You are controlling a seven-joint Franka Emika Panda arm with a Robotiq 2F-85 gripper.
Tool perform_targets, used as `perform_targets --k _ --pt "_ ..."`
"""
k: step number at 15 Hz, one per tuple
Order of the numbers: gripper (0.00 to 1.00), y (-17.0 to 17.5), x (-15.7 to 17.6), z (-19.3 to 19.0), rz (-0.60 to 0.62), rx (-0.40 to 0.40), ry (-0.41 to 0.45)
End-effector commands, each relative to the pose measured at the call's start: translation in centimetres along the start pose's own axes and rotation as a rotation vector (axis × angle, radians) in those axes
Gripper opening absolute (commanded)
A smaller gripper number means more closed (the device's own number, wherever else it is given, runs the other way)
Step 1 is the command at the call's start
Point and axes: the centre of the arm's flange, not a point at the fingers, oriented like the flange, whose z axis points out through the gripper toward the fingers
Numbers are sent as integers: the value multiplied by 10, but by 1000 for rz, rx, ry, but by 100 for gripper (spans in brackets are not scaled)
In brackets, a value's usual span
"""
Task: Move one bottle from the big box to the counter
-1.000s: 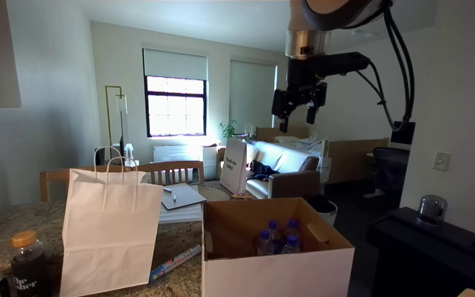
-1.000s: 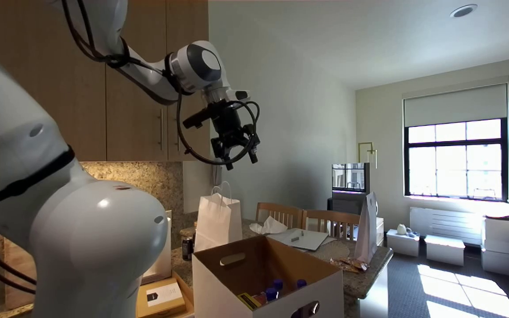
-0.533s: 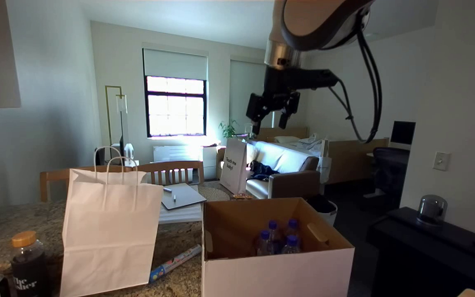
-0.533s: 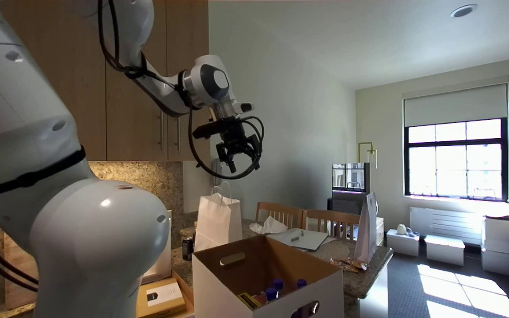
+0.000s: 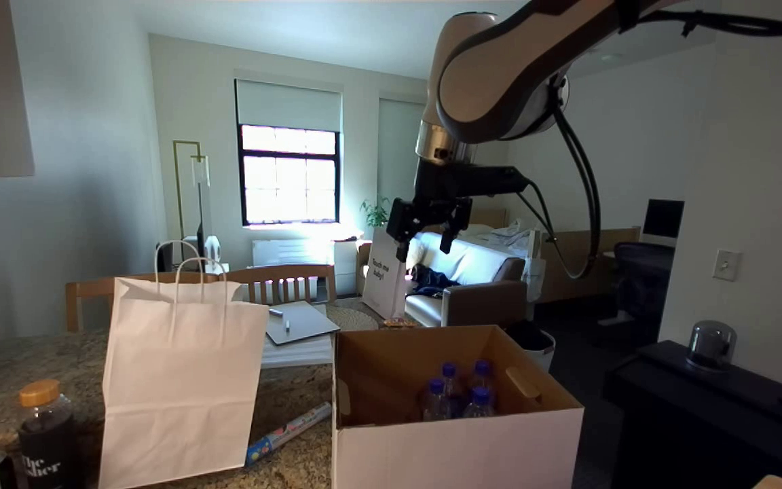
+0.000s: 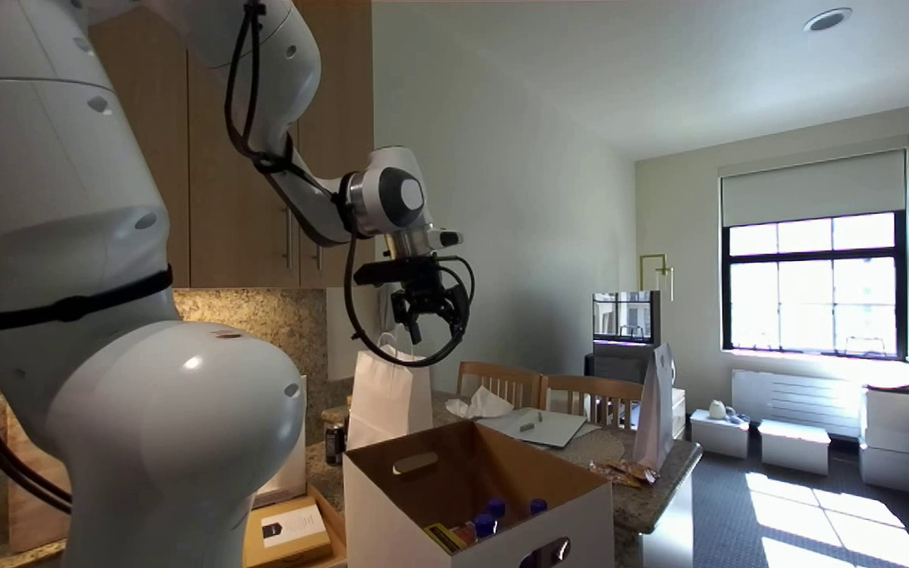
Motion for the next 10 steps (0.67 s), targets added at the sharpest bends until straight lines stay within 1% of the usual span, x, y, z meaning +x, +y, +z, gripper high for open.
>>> perform_targets --k 1,2,3,4,5,6,7,8,9,10 --pt "100 0 0 0 1 3 -1" --pt "100 0 0 0 2 4 -1" --pt "100 1 6 11 15 29 -19" --pt "100 8 7 25 32 78 -42" --pt "100 13 6 34 21 145 -89" --pt "100 17 3 46 31 194 -110" --pt "100 20 2 57 48 226 -121" --pt "100 28 3 69 98 232 -129" --pt "100 37 3 78 162 211 -133" --pt "100 47 4 87 201 175 -142"
